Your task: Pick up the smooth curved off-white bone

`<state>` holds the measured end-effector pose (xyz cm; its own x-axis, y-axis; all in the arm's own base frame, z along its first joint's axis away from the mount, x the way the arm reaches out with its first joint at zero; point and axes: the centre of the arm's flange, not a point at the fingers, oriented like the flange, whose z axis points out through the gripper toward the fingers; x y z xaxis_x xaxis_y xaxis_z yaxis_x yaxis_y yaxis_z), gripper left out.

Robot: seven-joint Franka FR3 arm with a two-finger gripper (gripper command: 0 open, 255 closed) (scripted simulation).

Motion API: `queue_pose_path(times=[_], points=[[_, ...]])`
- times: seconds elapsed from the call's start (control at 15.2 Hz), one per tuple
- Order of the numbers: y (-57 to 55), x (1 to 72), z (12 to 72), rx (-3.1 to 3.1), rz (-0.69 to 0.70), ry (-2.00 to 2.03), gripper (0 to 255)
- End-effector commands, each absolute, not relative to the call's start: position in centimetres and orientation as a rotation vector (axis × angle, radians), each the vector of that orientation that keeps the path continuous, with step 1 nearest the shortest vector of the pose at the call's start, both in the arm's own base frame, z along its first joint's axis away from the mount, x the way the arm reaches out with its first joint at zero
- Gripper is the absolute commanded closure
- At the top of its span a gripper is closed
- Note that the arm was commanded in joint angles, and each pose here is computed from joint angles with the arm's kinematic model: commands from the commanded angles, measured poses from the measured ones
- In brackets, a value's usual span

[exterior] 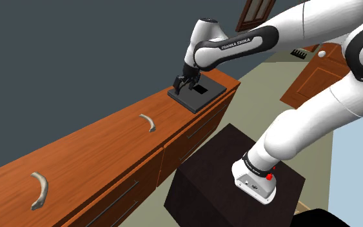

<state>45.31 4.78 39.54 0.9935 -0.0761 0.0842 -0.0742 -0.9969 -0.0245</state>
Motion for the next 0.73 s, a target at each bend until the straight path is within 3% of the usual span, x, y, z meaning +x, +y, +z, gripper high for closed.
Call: queue_pose_path(times=[0.0, 0.66], points=[[5.7, 46.6, 37.1, -3.115, -0.132, 0.117, 0], [9.5, 53.5, 26.5, -3.119, -0.121, 0.112, 0]])
